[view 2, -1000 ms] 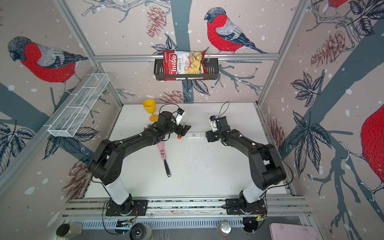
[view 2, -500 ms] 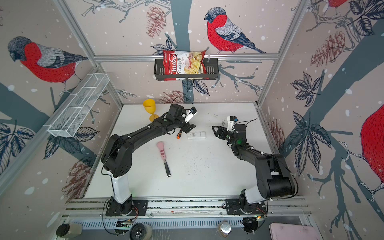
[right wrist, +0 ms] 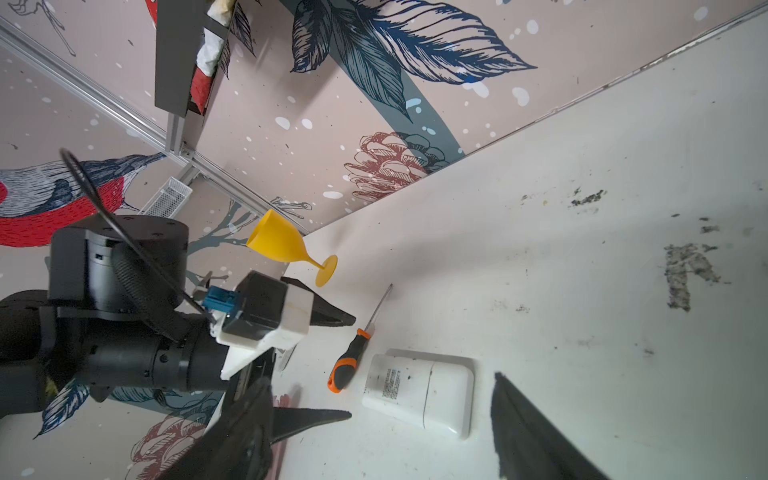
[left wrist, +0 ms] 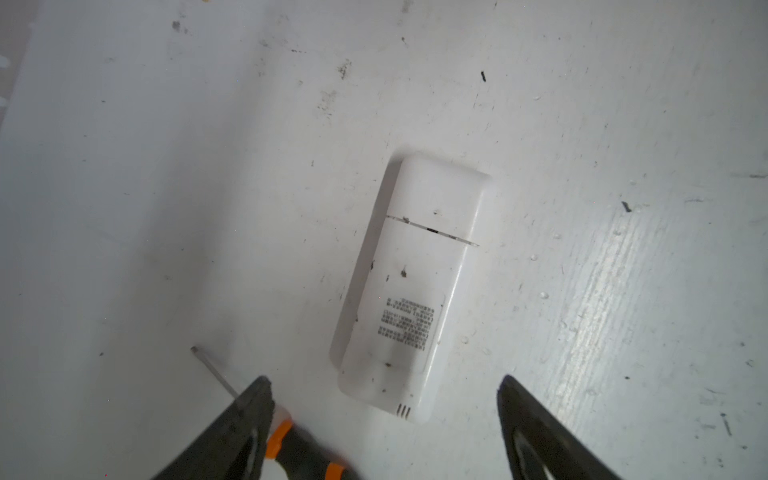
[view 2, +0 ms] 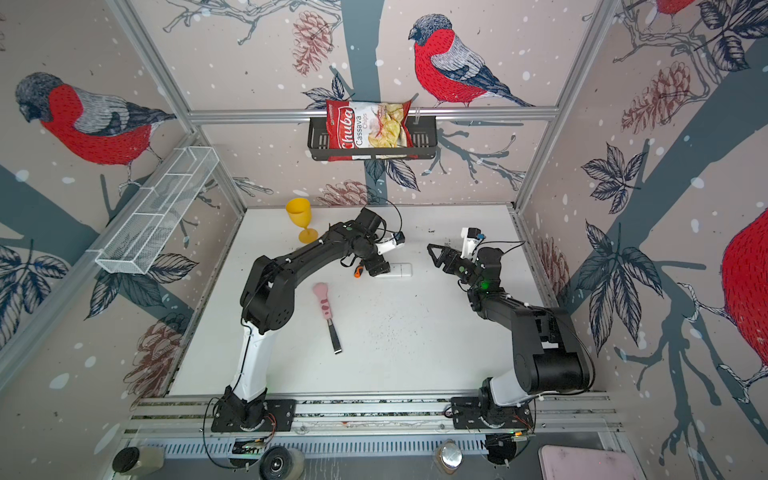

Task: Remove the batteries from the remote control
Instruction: 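Open the right gripper and withdraw while the left gripper grasps the remote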

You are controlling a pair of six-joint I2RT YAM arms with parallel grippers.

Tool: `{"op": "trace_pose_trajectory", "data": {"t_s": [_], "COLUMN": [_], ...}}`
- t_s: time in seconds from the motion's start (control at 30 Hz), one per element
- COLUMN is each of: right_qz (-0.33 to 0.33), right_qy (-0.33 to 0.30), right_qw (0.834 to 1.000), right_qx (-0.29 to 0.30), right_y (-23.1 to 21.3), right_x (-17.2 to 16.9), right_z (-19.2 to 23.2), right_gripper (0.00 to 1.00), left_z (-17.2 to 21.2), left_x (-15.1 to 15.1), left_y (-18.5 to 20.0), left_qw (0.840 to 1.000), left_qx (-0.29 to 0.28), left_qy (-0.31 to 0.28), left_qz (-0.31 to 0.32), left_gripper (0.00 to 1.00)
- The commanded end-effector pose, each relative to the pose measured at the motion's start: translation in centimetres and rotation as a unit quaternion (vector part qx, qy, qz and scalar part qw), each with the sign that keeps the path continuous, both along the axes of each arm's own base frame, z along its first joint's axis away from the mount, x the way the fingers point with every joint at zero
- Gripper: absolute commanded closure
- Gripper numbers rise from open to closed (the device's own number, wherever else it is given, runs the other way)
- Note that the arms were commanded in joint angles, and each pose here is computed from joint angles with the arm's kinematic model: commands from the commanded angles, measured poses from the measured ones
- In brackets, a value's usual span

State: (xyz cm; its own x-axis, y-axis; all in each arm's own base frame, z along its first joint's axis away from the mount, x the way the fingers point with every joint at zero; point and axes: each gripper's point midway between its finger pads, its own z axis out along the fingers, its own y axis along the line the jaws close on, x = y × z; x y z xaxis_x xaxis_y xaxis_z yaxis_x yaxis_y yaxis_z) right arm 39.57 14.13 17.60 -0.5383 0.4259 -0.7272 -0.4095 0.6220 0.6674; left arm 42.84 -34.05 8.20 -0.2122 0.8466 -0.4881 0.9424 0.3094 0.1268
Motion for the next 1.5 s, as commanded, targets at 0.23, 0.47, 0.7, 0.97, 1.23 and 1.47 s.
{"op": "trace_pose_trajectory", "data": {"t_s": [0.23, 0.47, 0.7, 0.97, 1.23, 1.47], "right_qz": [0.035, 0.037, 0.036, 0.035, 0.035, 0.038], "right_qy": [-0.019, -0.016, -0.013, -0.009, -0.007, -0.004], "right_qw": [0.998, 0.998, 0.998, 0.998, 0.998, 0.998], "right_qx": [0.046, 0.051, 0.049, 0.048, 0.05, 0.051], "right_y": [0.6, 0.6, 0.5, 0.5, 0.5, 0.6], "right_x": [-0.4, -0.3, -0.3, -0.1, -0.1, -0.2], "right_z": [1.5, 1.2, 1.0, 0.7, 0.6, 0.5], "right_gripper": [0.17, 0.16, 0.16, 0.15, 0.15, 0.16], "left_z": [-2.8, -4.0, -4.0, -5.5, -7.0, -7.8], "left_x": [-0.6, 0.0, 0.6, -0.8, -2.1, -2.2], "left_y": [-0.5, -0.3, -0.1, 0.0, 0.2, 0.7], "left_qw": [0.998, 0.997, 0.995, 0.99, 0.99, 0.991], "left_qx": [0.004, 0.0, -0.029, -0.031, -0.011, 0.002], "left_qy": [0.05, 0.068, 0.093, 0.129, 0.136, 0.13], "left_qz": [-0.028, -0.029, -0.03, -0.039, -0.038, -0.027], "left_gripper": [0.18, 0.2, 0.2, 0.2, 0.25, 0.35]}}
